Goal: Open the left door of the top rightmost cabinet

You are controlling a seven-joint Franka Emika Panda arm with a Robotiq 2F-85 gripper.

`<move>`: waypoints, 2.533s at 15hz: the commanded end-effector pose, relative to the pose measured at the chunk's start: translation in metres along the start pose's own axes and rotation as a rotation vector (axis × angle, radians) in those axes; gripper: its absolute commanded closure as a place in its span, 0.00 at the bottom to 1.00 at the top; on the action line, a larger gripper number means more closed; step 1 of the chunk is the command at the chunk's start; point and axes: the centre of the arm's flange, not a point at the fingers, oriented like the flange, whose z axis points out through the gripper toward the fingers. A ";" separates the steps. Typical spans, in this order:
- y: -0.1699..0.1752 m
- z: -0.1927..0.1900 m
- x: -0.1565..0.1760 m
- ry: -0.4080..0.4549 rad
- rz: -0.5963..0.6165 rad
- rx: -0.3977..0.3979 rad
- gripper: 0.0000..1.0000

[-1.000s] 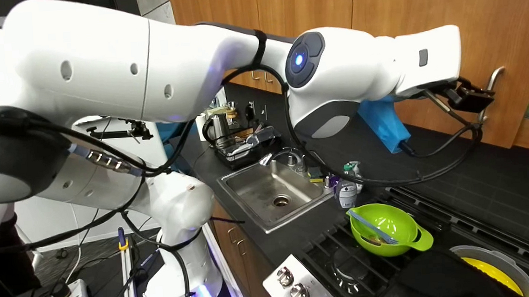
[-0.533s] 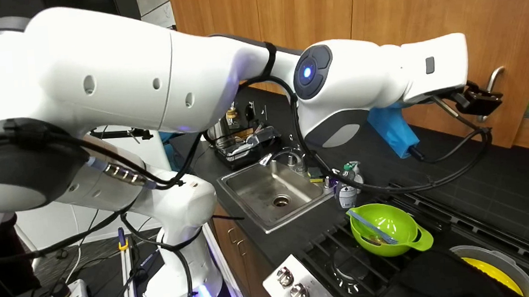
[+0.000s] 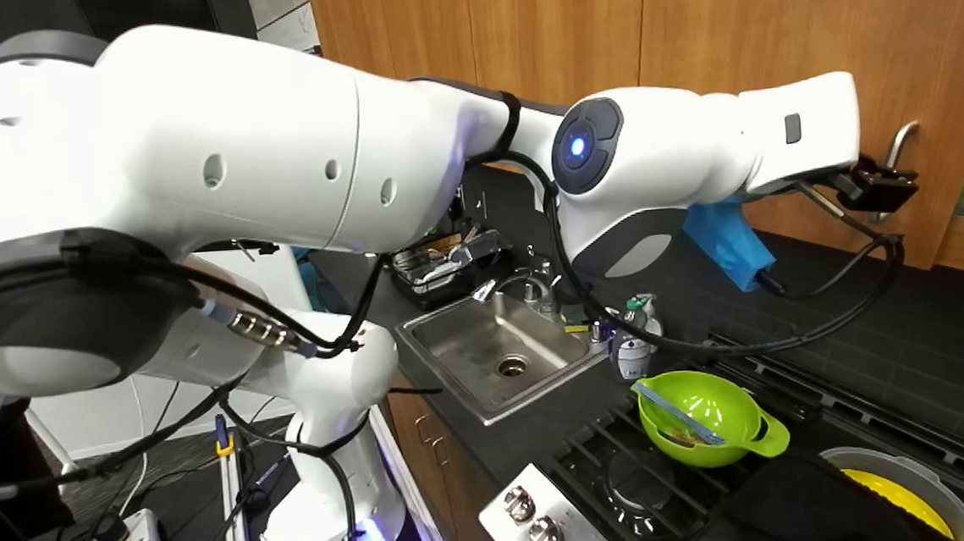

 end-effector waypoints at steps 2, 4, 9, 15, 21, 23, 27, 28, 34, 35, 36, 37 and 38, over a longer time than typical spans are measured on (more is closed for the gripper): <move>0.008 0.014 0.005 0.018 -0.014 -0.003 0.00; 0.011 0.018 0.004 0.018 -0.017 -0.007 0.00; 0.013 0.026 -0.001 0.007 -0.022 -0.004 0.00; 0.013 0.032 -0.004 -0.003 -0.022 0.003 0.32; 0.014 0.033 -0.004 -0.003 -0.020 0.002 0.81; 0.014 0.032 0.000 -0.001 -0.021 0.003 0.94; 0.015 0.031 0.003 0.002 -0.043 0.002 0.95; 0.016 0.031 0.005 0.004 -0.046 0.002 0.95; 0.004 0.008 0.004 -0.005 -0.022 -0.001 0.95; 0.000 -0.001 0.006 -0.009 -0.013 0.006 0.95; -0.003 -0.009 0.006 -0.008 -0.006 0.006 0.95; -0.007 -0.018 0.004 -0.009 -0.003 0.005 0.95; -0.010 -0.025 0.003 -0.007 0.000 0.000 0.95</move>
